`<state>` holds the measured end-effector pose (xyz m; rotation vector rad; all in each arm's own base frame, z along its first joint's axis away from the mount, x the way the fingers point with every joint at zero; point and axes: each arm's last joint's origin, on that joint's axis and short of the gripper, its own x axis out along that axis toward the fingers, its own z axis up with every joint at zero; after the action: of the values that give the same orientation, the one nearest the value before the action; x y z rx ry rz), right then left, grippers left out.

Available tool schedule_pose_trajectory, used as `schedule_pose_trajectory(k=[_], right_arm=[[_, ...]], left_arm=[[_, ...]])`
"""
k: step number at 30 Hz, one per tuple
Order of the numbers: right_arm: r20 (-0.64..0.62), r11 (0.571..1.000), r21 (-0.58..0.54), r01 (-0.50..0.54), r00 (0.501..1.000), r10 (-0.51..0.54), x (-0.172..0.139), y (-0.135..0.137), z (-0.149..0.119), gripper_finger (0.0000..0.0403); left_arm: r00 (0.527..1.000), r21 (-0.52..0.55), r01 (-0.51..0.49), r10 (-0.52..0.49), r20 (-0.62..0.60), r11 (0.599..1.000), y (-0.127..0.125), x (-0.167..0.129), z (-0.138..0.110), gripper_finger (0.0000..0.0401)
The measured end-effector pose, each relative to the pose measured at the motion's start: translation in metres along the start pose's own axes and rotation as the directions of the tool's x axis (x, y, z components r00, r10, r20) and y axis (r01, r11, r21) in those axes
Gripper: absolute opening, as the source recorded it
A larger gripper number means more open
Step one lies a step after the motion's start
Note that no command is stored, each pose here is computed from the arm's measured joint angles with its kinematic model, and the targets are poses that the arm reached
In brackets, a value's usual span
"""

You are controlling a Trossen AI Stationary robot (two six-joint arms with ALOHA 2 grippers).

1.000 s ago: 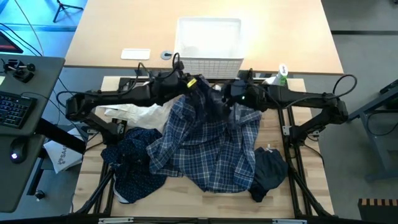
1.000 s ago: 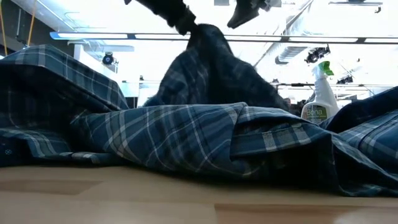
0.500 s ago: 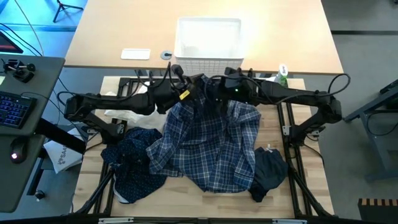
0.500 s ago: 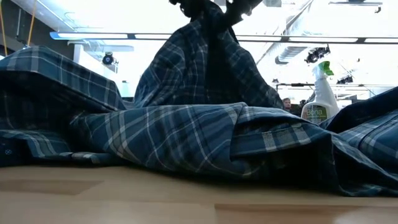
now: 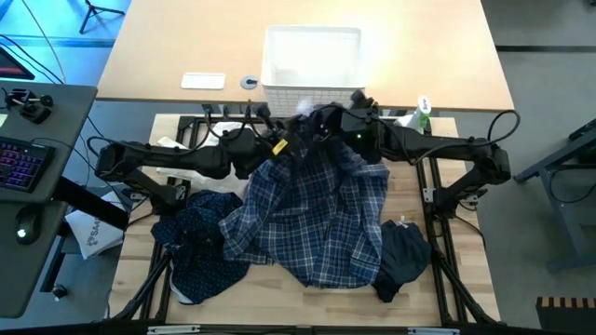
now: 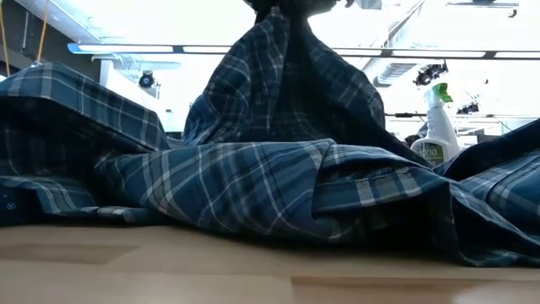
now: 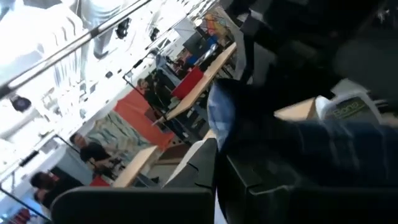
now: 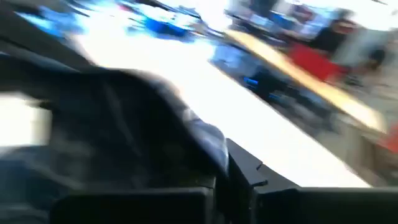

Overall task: Fold Laundry from Bin
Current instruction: Fold the blue checkered long sleeve

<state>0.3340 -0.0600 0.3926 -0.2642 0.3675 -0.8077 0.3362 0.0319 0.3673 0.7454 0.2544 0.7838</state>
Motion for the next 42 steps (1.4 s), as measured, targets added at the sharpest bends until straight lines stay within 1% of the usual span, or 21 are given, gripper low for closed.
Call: schedule_pose_trajectory(k=[3, 5, 7, 10, 12, 13, 14, 17, 19, 22, 23, 24, 27, 28, 29, 31, 33, 37, 39, 41, 42], right_arm=[[-0.024, 0.989, -0.066, -0.129, 0.991, 0.128, -0.008, -0.003, 0.002, 0.0013], [-0.057, 0.975, -0.032, -0.218, 0.975, 0.216, -0.017, -0.015, 0.01, 0.0037], [-0.087, 0.951, 0.011, -0.308, 0.947, 0.308, -0.028, -0.032, 0.021, 0.0075], [-0.147, 0.89, 0.013, -0.455, 0.88, 0.452, -0.04, -0.053, 0.03, 0.0136], [-0.201, 0.829, -0.054, -0.557, 0.819, 0.537, -0.047, -0.064, 0.031, 0.0172], [-0.229, 0.801, -0.107, -0.588, 0.799, 0.556, -0.049, -0.069, 0.03, 0.0187], [-0.252, 0.787, -0.154, -0.598, 0.793, 0.554, -0.05, -0.074, 0.028, 0.0198], [-0.31, 0.77, -0.237, -0.593, 0.797, 0.518, -0.041, -0.083, 0.018, 0.0214], [-0.351, 0.738, -0.25, -0.626, 0.769, 0.534, -0.029, -0.08, 0.004, 0.0214], [-0.379, 0.68, -0.221, -0.699, 0.705, 0.6, -0.011, -0.066, -0.021, 0.0206], [-0.394, 0.674, -0.215, -0.707, 0.694, 0.603, -0.006, -0.06, -0.031, 0.0202], [-0.407, 0.692, -0.211, -0.69, 0.706, 0.58, 0.0, -0.054, -0.04, 0.0198], [-0.389, 0.802, -0.229, -0.551, 0.807, 0.444, 0.018, -0.042, -0.061, 0.0177], [-0.364, 0.829, -0.233, -0.508, 0.836, 0.41, 0.023, -0.04, -0.065, 0.0169], [-0.333, 0.841, -0.228, -0.49, 0.851, 0.406, 0.027, -0.037, -0.067, 0.0159], [-0.273, 0.849, -0.216, -0.482, 0.865, 0.422, 0.032, -0.034, -0.069, 0.0137], [-0.253, 0.862, -0.19, -0.471, 0.871, 0.42, 0.034, -0.033, -0.072, 0.0109], [-0.223, 0.911, -0.116, -0.396, 0.904, 0.365, 0.036, -0.037, -0.069, 0.0026], [-0.212, 0.944, -0.109, -0.311, 0.935, 0.283, 0.036, -0.039, -0.064, 0.0009], [-0.166, 0.984, -0.111, -0.142, 0.979, 0.123, 0.031, -0.042, -0.05, 0.0012], [-0.129, 0.993, -0.114, -0.038, 0.991, 0.023, 0.025, -0.044, -0.04, 0.001]], left_arm=[[0.999, -0.003, -0.021, 0.021, -0.026, 1.0, 0.0, 0.0, -0.001, 0.0], [0.999, 0.005, -0.036, 0.036, -0.041, 0.999, 0.001, 0.0, -0.001, 0.0], [0.998, 0.005, -0.044, 0.044, -0.05, 0.999, 0.002, 0.001, -0.002, 0.0], [0.998, 0.002, -0.046, 0.046, -0.052, 0.999, 0.002, 0.001, -0.003, 0.0], [0.998, -0.002, -0.046, 0.046, -0.053, 0.999, 0.002, 0.001, -0.003, 0.0], [0.998, -0.002, -0.046, 0.046, -0.053, 0.999, 0.002, 0.001, -0.003, 0.0], [0.998, -0.001, -0.045, 0.045, -0.053, 0.999, 0.002, 0.001, -0.003, 0.0], [0.998, -0.002, -0.041, 0.041, -0.048, 0.999, 0.002, 0.001, -0.002, 0.0], [0.998, -0.002, -0.04, 0.04, -0.048, 0.999, 0.002, 0.001, -0.002, 0.0], [0.998, -0.002, -0.041, 0.04, -0.048, 0.999, 0.002, 0.001, -0.002, 0.0], [0.998, -0.002, -0.041, 0.04, -0.048, 0.999, 0.002, 0.001, -0.002, 0.0], [0.998, -0.002, -0.04, 0.04, -0.048, 0.999, 0.002, 0.001, -0.002, 0.0], [0.998, -0.003, -0.039, 0.039, -0.046, 0.999, 0.001, 0.001, -0.002, 0.0], [0.998, -0.004, -0.039, 0.039, -0.046, 0.999, 0.001, 0.001, -0.002, 0.0], [0.998, -0.003, -0.039, 0.039, -0.046, 0.999, 0.001, 0.001, -0.002, 0.0], [0.998, -0.003, -0.039, 0.039, -0.046, 0.999, 0.001, 0.001, -0.002, 0.0], [0.998, -0.003, -0.039, 0.039, -0.046, 0.999, 0.001, 0.001, -0.002, 0.0], [0.998, -0.003, -0.04, 0.04, -0.046, 0.999, 0.001, 0.001, -0.002, 0.0], [0.996, -0.008, -0.061, 0.06, -0.059, 0.998, 0.003, 0.001, -0.002, 0.0], [0.988, -0.017, -0.132, 0.13, -0.088, 0.991, 0.008, 0.003, -0.002, 0.0], [0.978, -0.025, -0.181, 0.178, -0.105, 0.983, 0.013, 0.003, -0.002, 0.0]])
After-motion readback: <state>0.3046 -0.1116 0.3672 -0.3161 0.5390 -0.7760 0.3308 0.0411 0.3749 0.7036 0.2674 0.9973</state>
